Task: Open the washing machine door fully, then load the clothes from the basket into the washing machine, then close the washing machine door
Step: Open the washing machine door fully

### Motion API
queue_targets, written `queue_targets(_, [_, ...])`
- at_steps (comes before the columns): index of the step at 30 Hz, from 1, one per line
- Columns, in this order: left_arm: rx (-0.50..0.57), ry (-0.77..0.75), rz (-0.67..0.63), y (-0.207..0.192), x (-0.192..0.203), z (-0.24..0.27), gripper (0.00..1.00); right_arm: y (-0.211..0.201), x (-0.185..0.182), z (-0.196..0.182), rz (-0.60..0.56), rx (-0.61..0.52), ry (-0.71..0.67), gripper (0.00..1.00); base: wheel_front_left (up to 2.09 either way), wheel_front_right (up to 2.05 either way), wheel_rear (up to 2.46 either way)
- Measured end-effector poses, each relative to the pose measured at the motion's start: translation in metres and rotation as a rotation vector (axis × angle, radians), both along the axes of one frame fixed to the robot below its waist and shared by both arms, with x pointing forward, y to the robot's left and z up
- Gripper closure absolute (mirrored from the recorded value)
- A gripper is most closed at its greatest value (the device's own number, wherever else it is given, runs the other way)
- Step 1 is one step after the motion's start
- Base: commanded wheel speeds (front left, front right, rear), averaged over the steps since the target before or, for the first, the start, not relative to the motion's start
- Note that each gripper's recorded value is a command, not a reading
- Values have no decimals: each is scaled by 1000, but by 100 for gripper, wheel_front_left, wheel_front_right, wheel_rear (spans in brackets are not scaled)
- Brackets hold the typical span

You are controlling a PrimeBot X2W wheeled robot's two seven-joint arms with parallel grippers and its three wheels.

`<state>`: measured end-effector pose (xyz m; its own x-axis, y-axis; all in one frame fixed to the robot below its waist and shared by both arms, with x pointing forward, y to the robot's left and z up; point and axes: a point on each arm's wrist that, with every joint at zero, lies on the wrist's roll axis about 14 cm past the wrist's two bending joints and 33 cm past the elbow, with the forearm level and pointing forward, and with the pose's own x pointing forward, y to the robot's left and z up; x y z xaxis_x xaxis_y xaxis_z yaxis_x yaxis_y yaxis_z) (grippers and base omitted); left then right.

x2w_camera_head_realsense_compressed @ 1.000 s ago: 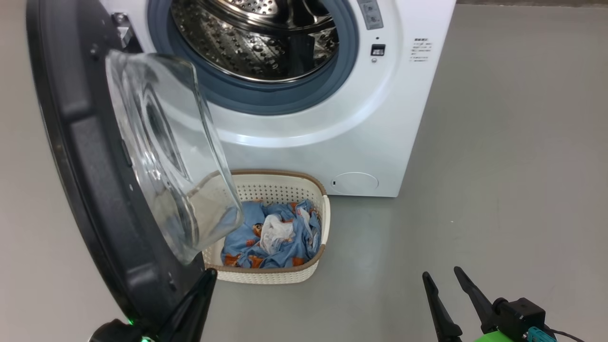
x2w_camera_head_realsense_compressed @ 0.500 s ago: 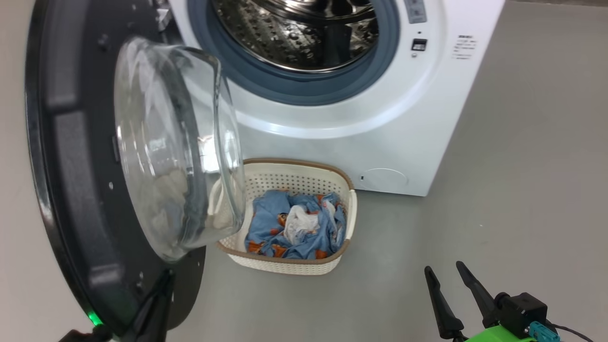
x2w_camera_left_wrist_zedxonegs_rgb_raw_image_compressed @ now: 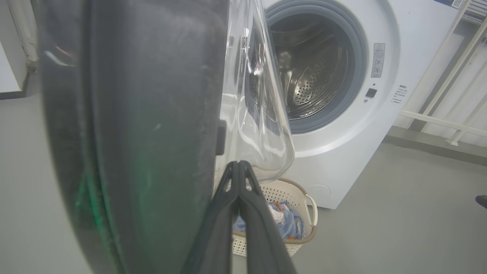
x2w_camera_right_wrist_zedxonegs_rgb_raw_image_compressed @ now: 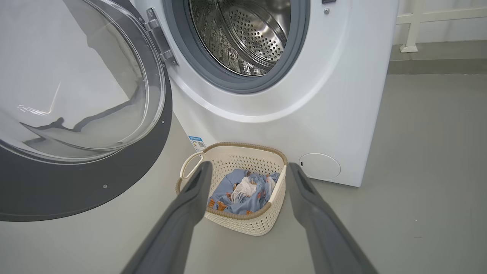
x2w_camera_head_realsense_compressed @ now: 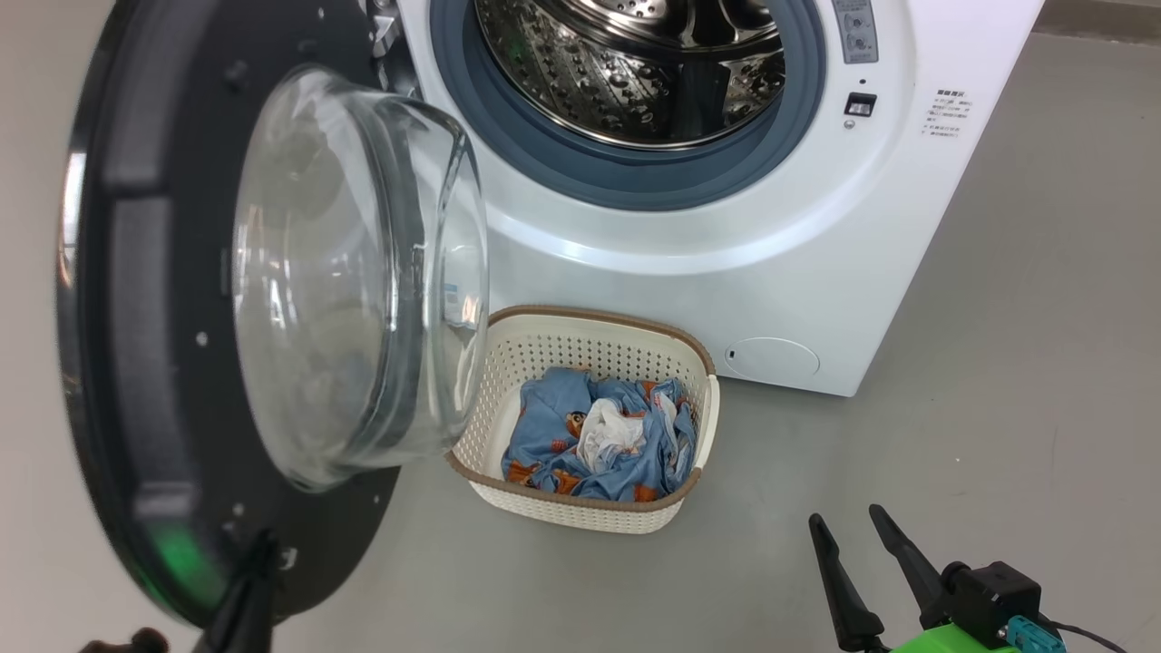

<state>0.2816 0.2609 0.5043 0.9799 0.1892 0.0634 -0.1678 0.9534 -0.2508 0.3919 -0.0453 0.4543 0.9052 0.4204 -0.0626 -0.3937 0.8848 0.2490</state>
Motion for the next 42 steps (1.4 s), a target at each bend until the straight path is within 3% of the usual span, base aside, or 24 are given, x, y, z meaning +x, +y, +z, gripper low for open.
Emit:
queue_targets(25, [-5, 79, 374, 144, -1, -14, 100, -11, 6, -6, -31, -19, 6, 0, 0, 0, 0])
queue_targets(42, [-7, 87, 398, 154, 9, -17, 100, -22, 5, -5, -62, -19, 8, 0, 0, 0, 0])
